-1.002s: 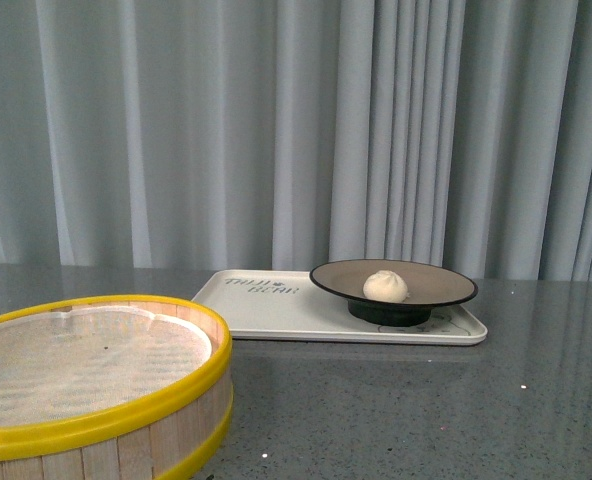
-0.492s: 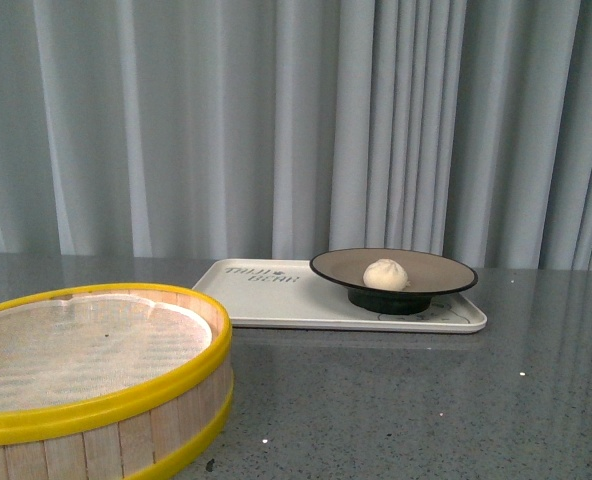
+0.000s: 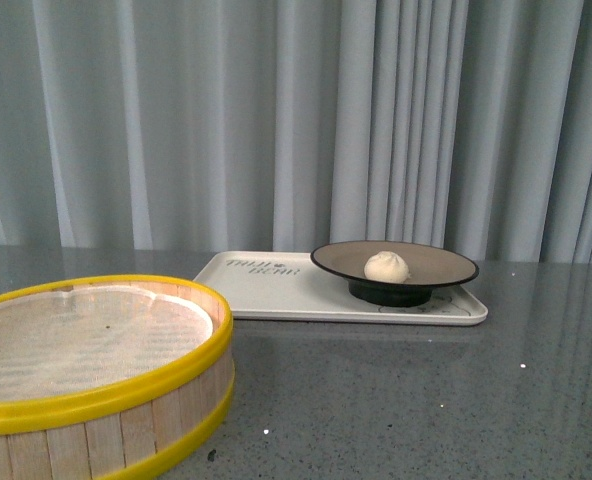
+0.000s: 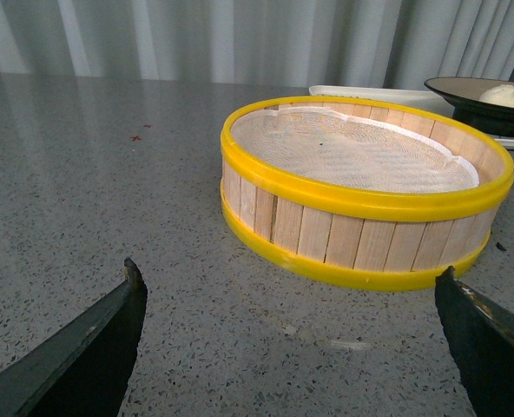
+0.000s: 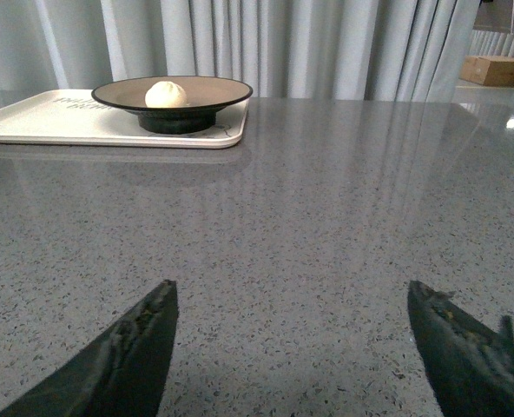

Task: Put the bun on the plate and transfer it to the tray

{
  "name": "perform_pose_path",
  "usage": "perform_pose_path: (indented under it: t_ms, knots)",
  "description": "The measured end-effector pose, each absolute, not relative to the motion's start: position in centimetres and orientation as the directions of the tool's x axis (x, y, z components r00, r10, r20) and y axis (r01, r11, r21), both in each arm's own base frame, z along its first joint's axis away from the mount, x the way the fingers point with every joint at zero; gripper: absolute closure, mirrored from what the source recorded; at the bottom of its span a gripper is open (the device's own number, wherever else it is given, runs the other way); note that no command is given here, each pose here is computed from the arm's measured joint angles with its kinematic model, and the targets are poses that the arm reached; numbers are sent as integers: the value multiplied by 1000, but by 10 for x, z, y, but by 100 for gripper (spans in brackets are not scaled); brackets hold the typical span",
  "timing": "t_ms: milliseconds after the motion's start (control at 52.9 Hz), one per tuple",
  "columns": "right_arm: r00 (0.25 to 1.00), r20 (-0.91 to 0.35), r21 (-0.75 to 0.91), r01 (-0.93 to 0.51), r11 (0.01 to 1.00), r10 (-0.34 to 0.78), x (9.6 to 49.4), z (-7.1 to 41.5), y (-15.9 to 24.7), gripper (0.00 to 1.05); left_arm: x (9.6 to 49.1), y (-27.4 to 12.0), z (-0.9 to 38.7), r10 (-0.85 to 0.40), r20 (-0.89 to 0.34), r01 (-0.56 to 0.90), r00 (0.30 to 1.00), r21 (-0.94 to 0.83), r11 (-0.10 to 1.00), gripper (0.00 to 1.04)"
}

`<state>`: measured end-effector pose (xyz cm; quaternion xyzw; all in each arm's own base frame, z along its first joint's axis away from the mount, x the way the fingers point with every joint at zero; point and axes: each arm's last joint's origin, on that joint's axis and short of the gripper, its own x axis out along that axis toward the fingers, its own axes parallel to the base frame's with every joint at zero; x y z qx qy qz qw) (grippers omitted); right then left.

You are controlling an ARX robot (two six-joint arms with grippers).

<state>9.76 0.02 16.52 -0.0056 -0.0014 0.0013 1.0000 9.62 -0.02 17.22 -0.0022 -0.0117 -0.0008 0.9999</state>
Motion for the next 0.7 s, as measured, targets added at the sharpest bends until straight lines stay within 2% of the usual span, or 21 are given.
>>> perform_pose_path:
  t_ms: [132, 208, 700]
  knots:
    - [1000, 3, -10, -3, 1000, 3, 98, 165, 0, 7, 96, 0, 172, -2, 23, 2, 1000, -4, 1000, 7]
    - [1000, 3, -10, -3, 1000, 3, 98, 165, 0, 9, 96, 0, 172, -2, 23, 2, 1000, -4, 1000, 7]
    - [1000, 3, -10, -3, 1000, 3, 98, 165, 0, 8, 96, 0, 172, -2, 23, 2, 1000, -4, 1000, 7]
